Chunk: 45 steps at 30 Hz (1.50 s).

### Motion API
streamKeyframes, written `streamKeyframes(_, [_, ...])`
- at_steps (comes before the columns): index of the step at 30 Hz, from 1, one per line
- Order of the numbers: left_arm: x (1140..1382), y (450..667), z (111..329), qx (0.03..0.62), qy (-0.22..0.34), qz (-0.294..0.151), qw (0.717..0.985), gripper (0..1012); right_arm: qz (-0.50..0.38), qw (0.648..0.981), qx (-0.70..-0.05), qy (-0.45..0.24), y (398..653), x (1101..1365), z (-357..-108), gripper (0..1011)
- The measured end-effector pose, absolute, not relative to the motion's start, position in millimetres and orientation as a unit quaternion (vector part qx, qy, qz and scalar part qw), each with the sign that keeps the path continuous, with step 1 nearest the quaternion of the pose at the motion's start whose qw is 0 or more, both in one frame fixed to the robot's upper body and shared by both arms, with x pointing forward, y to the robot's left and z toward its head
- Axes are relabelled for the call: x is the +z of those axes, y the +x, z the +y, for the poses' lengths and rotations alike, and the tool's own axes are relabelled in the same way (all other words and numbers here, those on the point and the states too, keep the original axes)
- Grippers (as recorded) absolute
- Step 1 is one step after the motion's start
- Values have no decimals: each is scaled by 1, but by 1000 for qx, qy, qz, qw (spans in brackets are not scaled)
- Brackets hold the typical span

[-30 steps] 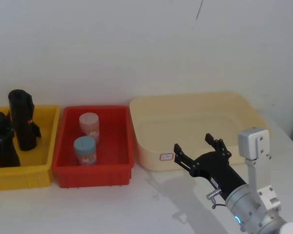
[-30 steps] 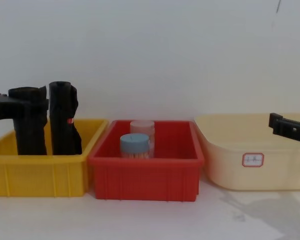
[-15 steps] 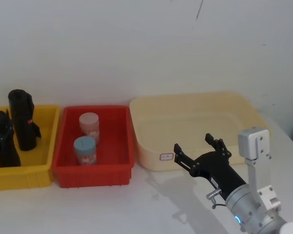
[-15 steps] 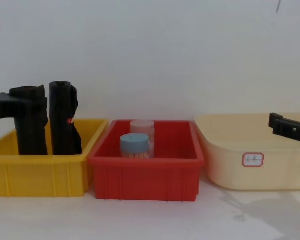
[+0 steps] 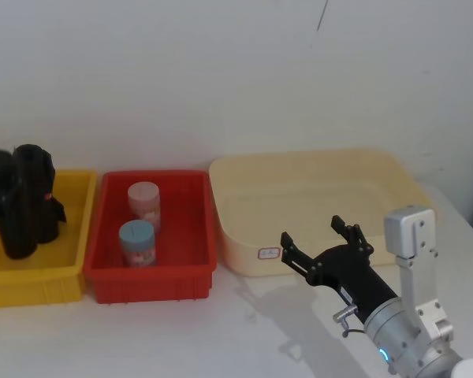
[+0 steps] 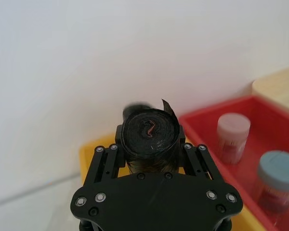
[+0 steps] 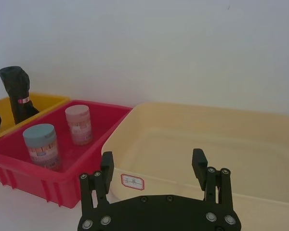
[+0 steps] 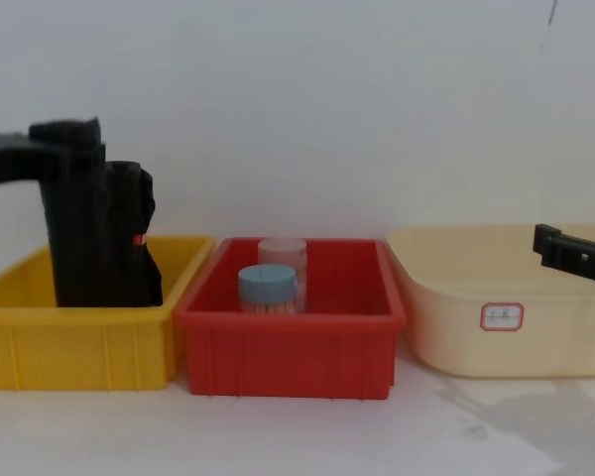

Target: Pick up the garbage bag with the one hand and transfer it to the other hand.

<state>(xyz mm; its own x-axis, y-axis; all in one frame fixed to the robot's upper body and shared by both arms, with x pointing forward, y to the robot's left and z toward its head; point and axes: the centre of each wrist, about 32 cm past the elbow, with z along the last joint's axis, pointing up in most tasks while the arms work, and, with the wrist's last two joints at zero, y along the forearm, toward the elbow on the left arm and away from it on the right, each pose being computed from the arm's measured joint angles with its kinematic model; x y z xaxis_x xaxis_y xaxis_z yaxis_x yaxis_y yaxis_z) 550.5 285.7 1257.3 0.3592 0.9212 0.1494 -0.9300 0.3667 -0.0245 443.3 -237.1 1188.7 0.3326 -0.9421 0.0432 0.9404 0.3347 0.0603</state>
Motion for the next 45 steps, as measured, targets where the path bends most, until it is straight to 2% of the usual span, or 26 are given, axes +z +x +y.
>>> streamKeyframes(4, [1274, 553, 286, 550, 26, -88, 830, 531, -35, 816, -577, 12, 443, 1189, -237, 1001])
streamKeyframes(13, [1328, 562, 283, 509, 10, -150, 847, 531, -35, 816, -577, 12, 443, 1189, -237, 1001])
streamKeyframes(21, [1354, 570, 276, 484, 0, -173, 858, 532, -36, 827, -561, 15, 446, 1194, -236, 1001])
streamKeyframes(29, [1359, 579, 265, 462, -14, -156, 873, 532, -38, 848, -528, 16, 451, 1204, -234, 1001])
streamKeyframes(45, [1345, 602, 231, 408, -45, -93, 907, 531, -77, 899, -430, 8, 476, 1236, -218, 1000])
